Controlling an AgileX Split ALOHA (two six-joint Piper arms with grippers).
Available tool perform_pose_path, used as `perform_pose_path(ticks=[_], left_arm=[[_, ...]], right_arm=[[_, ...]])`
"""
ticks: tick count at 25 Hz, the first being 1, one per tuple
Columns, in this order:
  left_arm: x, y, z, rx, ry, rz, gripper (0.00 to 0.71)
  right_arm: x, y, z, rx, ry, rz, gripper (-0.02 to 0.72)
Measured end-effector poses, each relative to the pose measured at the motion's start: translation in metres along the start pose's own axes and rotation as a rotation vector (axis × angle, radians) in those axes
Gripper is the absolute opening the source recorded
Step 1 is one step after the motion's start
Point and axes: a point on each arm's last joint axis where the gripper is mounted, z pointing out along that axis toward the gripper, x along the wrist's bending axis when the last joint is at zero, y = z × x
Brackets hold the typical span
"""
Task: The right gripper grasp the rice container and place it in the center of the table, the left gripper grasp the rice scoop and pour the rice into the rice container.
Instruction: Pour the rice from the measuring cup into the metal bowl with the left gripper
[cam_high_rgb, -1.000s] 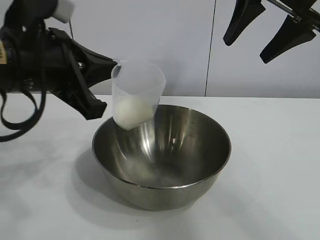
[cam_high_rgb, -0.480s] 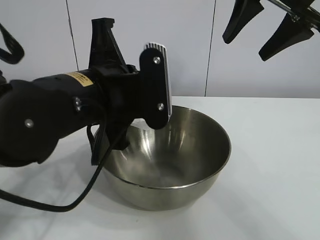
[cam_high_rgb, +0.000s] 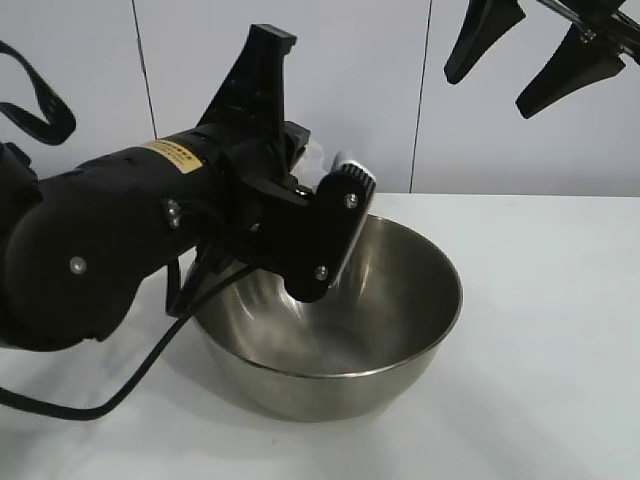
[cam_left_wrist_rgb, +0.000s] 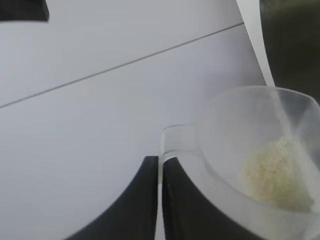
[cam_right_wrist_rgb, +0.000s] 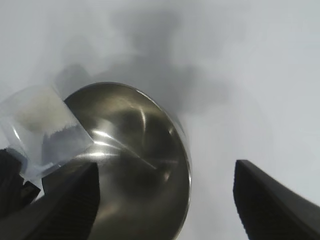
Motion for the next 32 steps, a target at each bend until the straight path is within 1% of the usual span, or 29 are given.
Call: perform_pose_path(ticks=[4, 18, 24, 26, 27, 30, 32], left_arm=[[0.005, 0.01, -0.004, -0.044, 0.027, 0.056, 0.009], [0.005, 0.011, -0.004, -0.044, 0.03, 0.163, 0.009], [0.005, 0.011, -0.004, -0.044, 0.028, 0.167, 0.009], [0.003, 0.01, -0.004, -0.037, 0.011, 0.119, 0.009], [0.002, 0.009, -0.004, -0.021, -0.005, 0.056, 0.009], [-0.004, 0.0, -0.004, 0.076, -0.059, -0.211, 0.009], [-0.007, -0.008, -0.006, 0.185, -0.074, -0.392, 0.009]], right_arm=[[0.0, 0.001, 0.0, -0.006, -0.001, 0.0, 0.517], [0.0, 0.001, 0.0, -0.01, -0.002, -0.001, 0.517], [0.0, 0.001, 0.0, -0.01, -0.002, -0.001, 0.517], [0.0, 0.001, 0.0, -0.01, -0.002, -0.001, 0.517], [0.0, 0.001, 0.0, -0.01, -0.002, -0.001, 0.517], [0.0, 0.001, 0.0, -0.01, -0.002, -0.002, 0.517], [0.0, 0.001, 0.0, -0.01, -0.002, -0.003, 0.517]])
